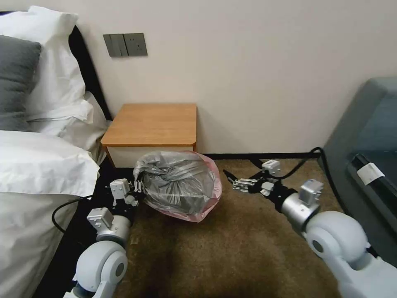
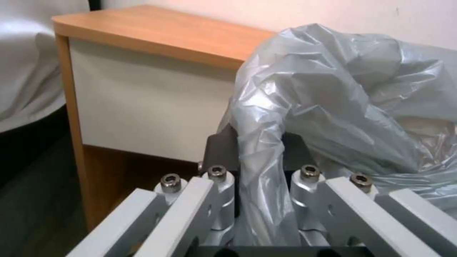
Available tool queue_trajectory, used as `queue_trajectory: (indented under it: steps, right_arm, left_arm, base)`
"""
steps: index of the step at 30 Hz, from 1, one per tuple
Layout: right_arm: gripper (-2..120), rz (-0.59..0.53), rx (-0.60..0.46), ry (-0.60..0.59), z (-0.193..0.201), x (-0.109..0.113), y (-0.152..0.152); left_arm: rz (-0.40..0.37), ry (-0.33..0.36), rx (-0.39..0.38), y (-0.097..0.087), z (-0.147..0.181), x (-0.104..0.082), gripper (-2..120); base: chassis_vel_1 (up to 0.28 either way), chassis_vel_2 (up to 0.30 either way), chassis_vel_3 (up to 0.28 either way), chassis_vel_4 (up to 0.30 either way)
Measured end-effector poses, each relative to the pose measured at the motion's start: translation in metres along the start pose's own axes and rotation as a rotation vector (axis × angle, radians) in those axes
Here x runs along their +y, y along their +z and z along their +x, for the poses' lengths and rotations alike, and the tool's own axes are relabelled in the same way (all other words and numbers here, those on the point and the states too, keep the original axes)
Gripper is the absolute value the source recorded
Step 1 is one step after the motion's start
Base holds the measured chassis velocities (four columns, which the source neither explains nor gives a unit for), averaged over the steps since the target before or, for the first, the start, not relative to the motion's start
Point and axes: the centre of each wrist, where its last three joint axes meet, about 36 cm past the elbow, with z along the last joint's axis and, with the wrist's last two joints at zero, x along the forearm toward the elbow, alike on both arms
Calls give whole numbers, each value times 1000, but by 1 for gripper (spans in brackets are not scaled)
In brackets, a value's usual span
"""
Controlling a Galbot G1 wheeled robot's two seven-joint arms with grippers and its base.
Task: Pick up the garbage bag from the table and place it over the trash can.
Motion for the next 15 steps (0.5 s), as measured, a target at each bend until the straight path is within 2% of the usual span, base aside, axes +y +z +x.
queue_trajectory:
  steps: [3,6,7,10,12,15]
  right_arm:
    - [93,-13,2,-17,-8,6,4]
    - [80,-5,4,-18,-20,10,12]
    - [80,-5,4,-18,-20,10,12]
    - [68,-3,1,4,-28,10,18]
    - [65,-2,1,7,-29,10,19]
    - [49,-9,-2,14,-29,10,18]
  left_arm:
    - [-6,4,-3,1,0,-1,11]
    - [-8,10,-4,1,2,-3,11]
    - [-8,10,-4,1,2,-3,11]
    - [-8,15,-8,0,3,-4,11]
    - [-8,15,-8,0,3,-4,11]
    - [-10,17,-8,-1,3,-3,11]
  base:
    - [0,0,0,0]
    - [0,0,0,0]
    - [0,0,0,0]
    - [0,0,0,0]
    - [0,0,0,0]
    - [0,0,0,0]
